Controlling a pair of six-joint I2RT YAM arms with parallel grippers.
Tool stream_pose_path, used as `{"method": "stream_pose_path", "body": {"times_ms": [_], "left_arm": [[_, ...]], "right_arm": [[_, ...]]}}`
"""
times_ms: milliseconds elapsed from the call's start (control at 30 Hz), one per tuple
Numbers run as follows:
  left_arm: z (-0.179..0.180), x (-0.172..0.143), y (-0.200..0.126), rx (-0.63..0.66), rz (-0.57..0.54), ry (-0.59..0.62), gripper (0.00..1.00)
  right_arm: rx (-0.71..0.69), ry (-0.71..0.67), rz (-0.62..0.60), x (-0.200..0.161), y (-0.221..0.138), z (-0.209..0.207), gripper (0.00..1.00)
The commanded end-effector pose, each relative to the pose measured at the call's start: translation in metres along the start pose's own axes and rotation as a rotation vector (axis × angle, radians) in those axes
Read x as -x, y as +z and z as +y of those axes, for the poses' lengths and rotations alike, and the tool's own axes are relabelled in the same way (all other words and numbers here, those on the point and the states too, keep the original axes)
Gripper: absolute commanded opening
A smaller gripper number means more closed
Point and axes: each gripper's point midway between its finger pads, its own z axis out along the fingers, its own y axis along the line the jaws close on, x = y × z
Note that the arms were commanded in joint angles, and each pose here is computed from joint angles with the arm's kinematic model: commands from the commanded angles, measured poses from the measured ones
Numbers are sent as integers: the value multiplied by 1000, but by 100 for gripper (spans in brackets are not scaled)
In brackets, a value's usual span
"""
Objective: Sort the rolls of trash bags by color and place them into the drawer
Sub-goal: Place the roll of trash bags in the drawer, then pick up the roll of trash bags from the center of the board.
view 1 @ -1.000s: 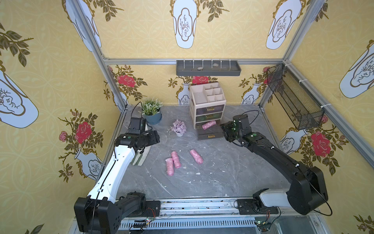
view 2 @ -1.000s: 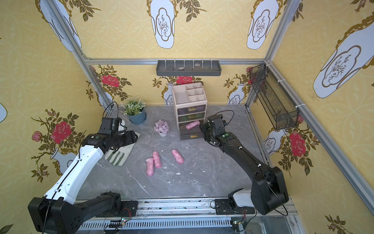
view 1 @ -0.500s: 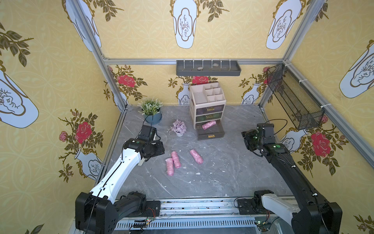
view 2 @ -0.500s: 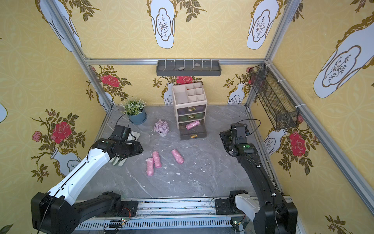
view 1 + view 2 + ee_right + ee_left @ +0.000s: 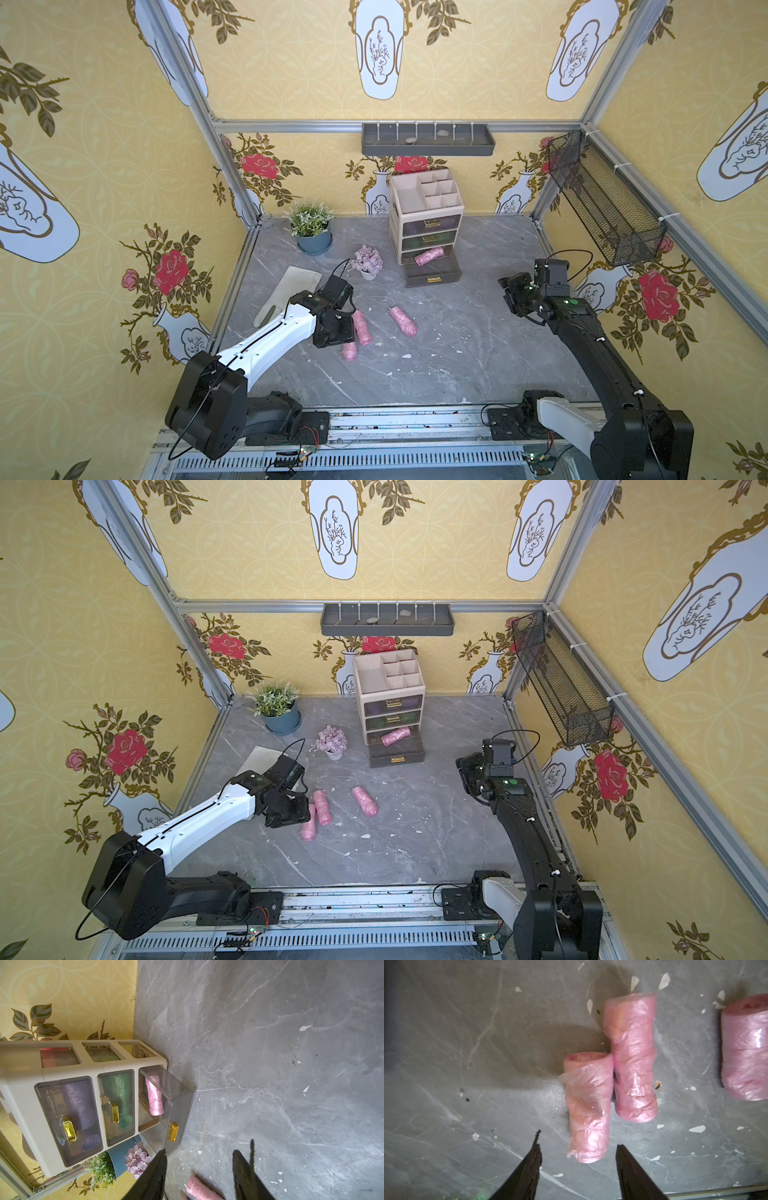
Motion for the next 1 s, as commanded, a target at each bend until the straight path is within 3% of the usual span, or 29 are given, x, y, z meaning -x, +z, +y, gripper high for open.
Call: {"method": "stream_pose_path", "body": {"times_ms": [0,967], "left_arm": [[-5,-2,8,-26,26,-4,58],[-5,-1,34,23,88,10,45]], "right_arm": [[33,-22,0,2,2,7,52],[20,-22,-4,3,4,3,52]]}}
